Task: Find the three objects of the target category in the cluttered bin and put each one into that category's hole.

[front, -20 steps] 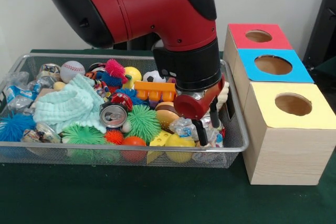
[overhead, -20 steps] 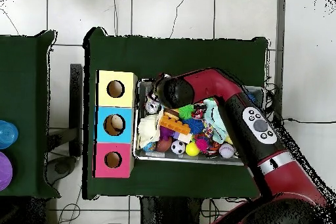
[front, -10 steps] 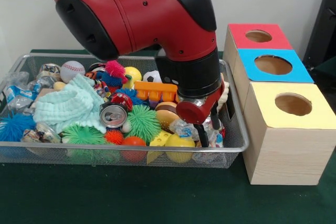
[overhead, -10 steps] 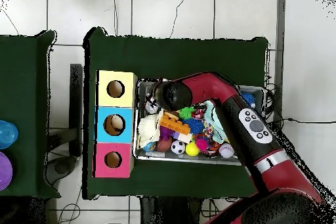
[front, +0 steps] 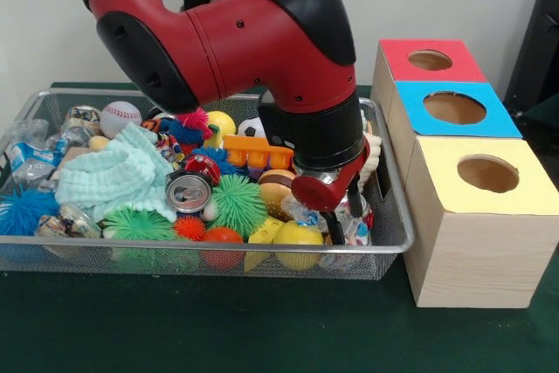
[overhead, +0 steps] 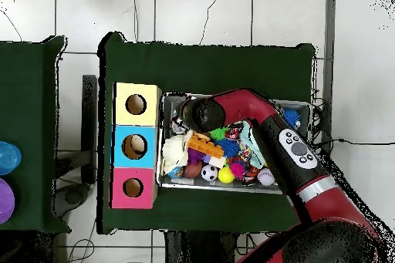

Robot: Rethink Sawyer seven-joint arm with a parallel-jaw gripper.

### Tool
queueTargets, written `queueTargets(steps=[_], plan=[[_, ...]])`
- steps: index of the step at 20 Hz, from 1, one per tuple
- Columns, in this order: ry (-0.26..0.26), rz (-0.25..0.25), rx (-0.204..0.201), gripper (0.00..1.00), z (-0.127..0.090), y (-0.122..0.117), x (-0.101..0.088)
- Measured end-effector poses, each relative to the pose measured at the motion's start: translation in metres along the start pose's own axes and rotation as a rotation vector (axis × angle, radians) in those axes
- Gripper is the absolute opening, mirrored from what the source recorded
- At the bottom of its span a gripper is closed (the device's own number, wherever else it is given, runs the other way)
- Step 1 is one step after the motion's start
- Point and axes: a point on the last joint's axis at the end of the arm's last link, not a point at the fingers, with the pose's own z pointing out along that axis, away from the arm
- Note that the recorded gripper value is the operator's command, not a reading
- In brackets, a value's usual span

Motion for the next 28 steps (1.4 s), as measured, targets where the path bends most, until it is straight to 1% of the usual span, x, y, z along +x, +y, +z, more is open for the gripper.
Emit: queueTargets(steps=[2,3,7,13,20,28], plan=[[0.001,-0.001,0.0,1.0,0.0,0.0,0.0],[0.003,-0.004,-0.002,0.0,0.001,0.002,-0.002],[0.008,-0.009,-0.003,0.0,0.002,0.004,-0.004],[0.038,-0.035,-0.001,0.0,0.003,0.013,-0.013],[0.059,-0.051,-0.005,0.0,-0.009,0.023,-0.025],[0.087,-0.083,0.0,0.0,-0.026,0.037,-0.042]])
